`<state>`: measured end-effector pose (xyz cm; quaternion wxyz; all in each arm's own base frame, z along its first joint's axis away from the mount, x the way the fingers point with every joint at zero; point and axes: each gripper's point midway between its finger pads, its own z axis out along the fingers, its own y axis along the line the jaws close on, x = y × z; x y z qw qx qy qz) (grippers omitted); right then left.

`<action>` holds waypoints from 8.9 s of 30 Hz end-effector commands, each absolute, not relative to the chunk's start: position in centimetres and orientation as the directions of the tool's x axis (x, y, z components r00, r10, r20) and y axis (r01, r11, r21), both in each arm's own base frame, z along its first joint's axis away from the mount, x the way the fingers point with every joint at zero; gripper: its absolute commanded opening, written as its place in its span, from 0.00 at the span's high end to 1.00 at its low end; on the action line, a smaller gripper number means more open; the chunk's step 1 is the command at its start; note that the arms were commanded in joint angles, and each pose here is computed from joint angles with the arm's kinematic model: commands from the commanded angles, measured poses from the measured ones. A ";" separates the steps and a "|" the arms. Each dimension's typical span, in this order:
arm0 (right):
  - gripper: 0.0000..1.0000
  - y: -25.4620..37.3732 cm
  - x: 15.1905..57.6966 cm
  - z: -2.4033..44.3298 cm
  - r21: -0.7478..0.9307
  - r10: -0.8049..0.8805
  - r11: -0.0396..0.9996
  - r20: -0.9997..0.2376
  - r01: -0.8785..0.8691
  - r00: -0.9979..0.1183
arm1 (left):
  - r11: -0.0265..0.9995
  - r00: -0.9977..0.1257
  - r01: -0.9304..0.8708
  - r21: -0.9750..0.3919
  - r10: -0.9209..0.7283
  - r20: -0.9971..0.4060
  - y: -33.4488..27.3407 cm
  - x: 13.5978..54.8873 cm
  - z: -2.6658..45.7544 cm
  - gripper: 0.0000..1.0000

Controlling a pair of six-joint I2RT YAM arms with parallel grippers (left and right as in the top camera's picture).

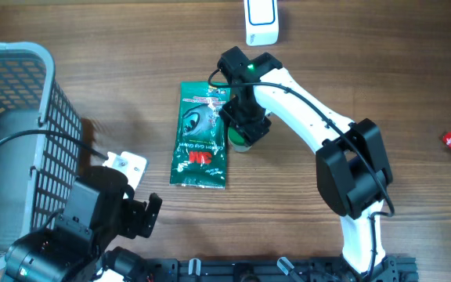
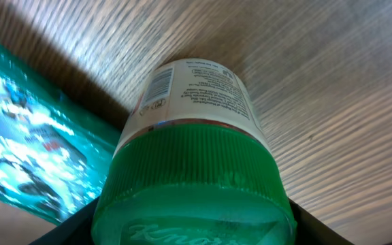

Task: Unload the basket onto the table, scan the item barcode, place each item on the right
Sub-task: 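Reach right gripper to green-lidded jar and grasp it, then lift jar with right gripper and hold it near the scanner, then carry jar with right gripper to the right table edge, then reach right gripper to green 3M glove pack and grasp it, then lift glove pack with right gripper toward the scanner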

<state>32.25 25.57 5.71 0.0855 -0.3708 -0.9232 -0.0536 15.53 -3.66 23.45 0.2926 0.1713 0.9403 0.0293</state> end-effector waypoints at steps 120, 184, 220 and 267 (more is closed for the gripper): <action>0.48 15.2 42.3 26.9 0.153 -0.052 0.962 -0.706 -0.225 -0.706 | 0.938 -0.765 0.311 0.151 0.342 -0.545 -3.8 15.5 23.6 0.00; 0.00 -29.4 45.1 27.4 0.249 0.556 0.779 -0.699 0.576 -0.451 | 0.938 -0.765 0.311 0.151 0.342 -0.545 -3.8 15.5 23.6 0.00; 0.96 19.8 36.1 -0.4 -0.127 -0.103 0.987 -0.011 -0.101 -0.995 | 0.938 -0.765 0.312 0.151 0.342 -0.545 -3.8 15.5 23.6 0.00; 0.95 29.4 29.2 16.8 0.881 -0.493 0.056 -0.385 -0.470 -0.780 | 0.938 -0.765 0.311 0.151 0.342 -0.545 -3.8 15.5 23.6 0.00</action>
